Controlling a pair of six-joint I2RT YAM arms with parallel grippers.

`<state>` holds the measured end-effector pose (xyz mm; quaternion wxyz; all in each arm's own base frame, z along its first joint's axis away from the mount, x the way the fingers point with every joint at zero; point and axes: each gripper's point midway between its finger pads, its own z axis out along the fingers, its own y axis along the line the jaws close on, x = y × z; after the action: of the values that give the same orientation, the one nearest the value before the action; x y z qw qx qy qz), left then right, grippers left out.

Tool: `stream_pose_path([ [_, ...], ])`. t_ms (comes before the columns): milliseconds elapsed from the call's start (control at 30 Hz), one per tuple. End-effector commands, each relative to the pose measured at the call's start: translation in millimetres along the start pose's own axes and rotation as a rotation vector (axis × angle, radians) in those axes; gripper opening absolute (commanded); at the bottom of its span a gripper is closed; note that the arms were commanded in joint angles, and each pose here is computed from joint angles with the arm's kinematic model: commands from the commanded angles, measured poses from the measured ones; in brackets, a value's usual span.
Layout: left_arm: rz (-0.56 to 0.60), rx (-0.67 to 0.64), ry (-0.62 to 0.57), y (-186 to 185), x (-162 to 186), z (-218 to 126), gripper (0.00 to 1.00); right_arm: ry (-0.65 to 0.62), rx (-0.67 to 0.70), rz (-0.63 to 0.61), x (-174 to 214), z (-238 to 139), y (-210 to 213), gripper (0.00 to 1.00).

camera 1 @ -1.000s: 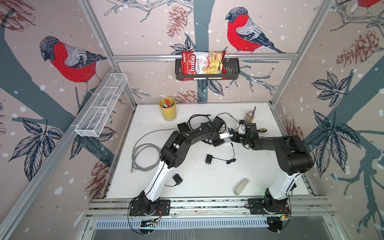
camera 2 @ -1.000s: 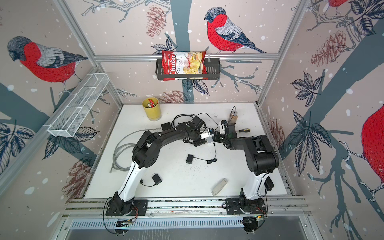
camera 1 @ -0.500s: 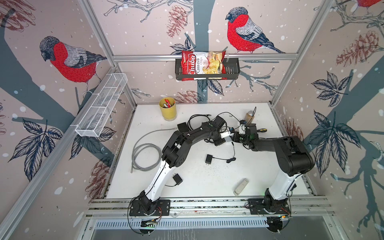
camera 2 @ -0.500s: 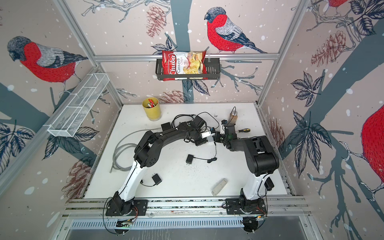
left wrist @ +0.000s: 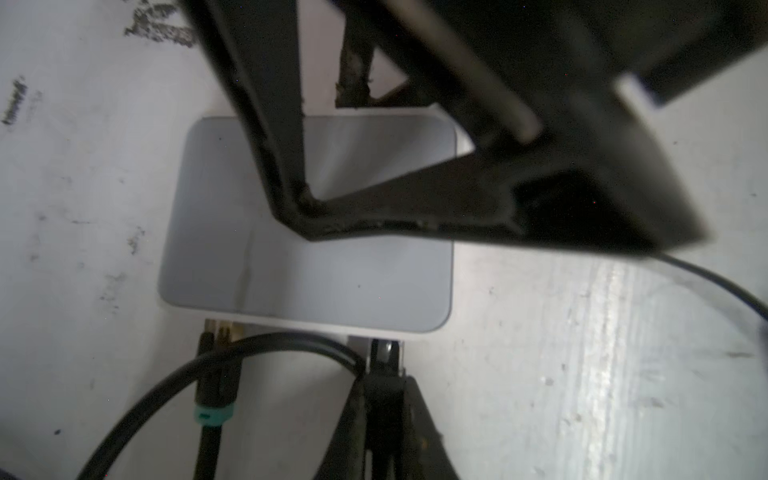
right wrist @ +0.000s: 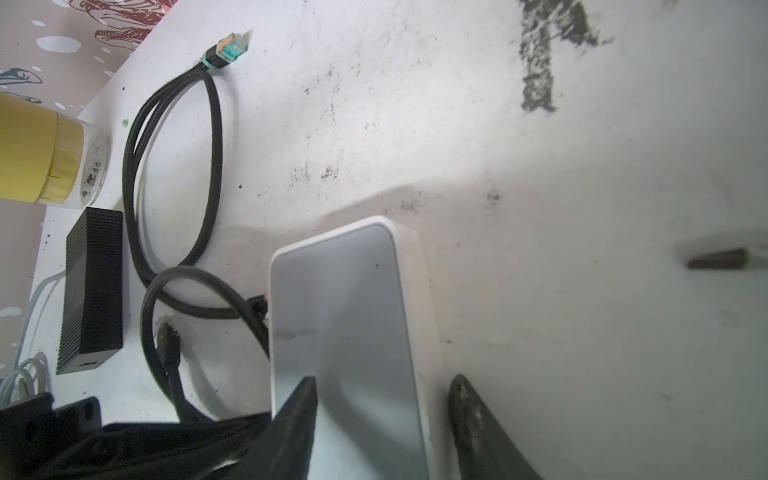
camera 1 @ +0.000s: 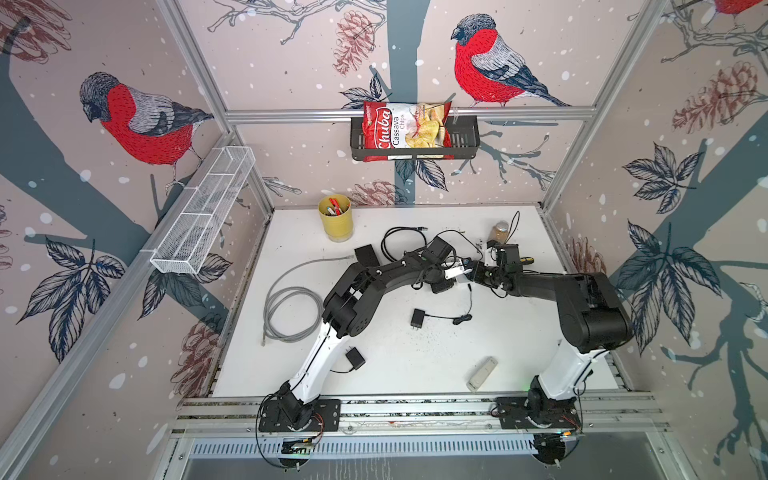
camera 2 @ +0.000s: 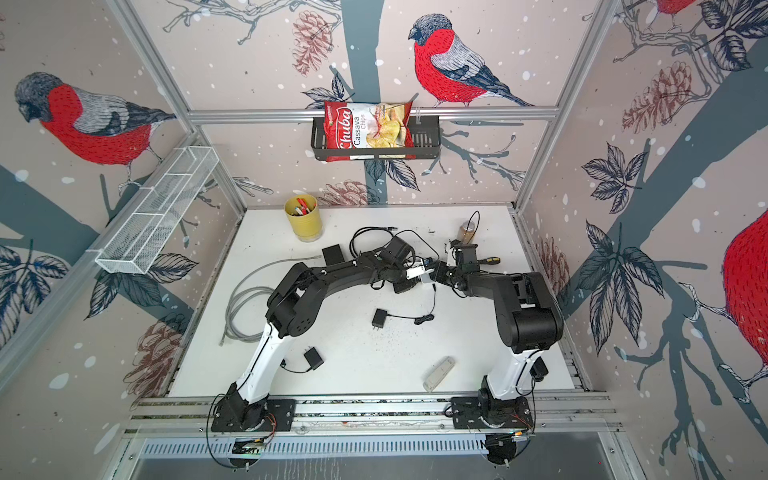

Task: Insert the plug into the switch port
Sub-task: 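Open the left gripper and draw back while the right gripper releases the router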

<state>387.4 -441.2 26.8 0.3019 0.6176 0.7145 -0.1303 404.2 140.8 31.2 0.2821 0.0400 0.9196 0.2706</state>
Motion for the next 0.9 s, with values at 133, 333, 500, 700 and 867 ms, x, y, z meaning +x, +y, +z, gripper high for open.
stream_pose_path([
  [133, 0.008, -0.108, -0.023, 26, -6, -20, 0.39, 0.117, 0.047, 0.074, 21, -11, -6, 0.60],
  [333, 0.009, -0.093, -0.027, 26, -6, -48, 0.49, 0.071, 0.065, 0.055, 5, -26, -5, 0.64],
  [500, -0.185, -0.208, -0.157, 65, -16, -92, 0.50, 0.028, 0.070, 0.035, -5, -43, 3, 0.66],
  [700, -0.786, -0.665, -0.135, 140, 32, -165, 0.50, -0.006, 0.068, -0.020, -5, -57, 24, 0.67],
  [867, -1.136, -0.795, -0.052, 135, 103, -210, 0.50, 0.011, 0.041, -0.078, 3, -53, 50, 0.67],
])
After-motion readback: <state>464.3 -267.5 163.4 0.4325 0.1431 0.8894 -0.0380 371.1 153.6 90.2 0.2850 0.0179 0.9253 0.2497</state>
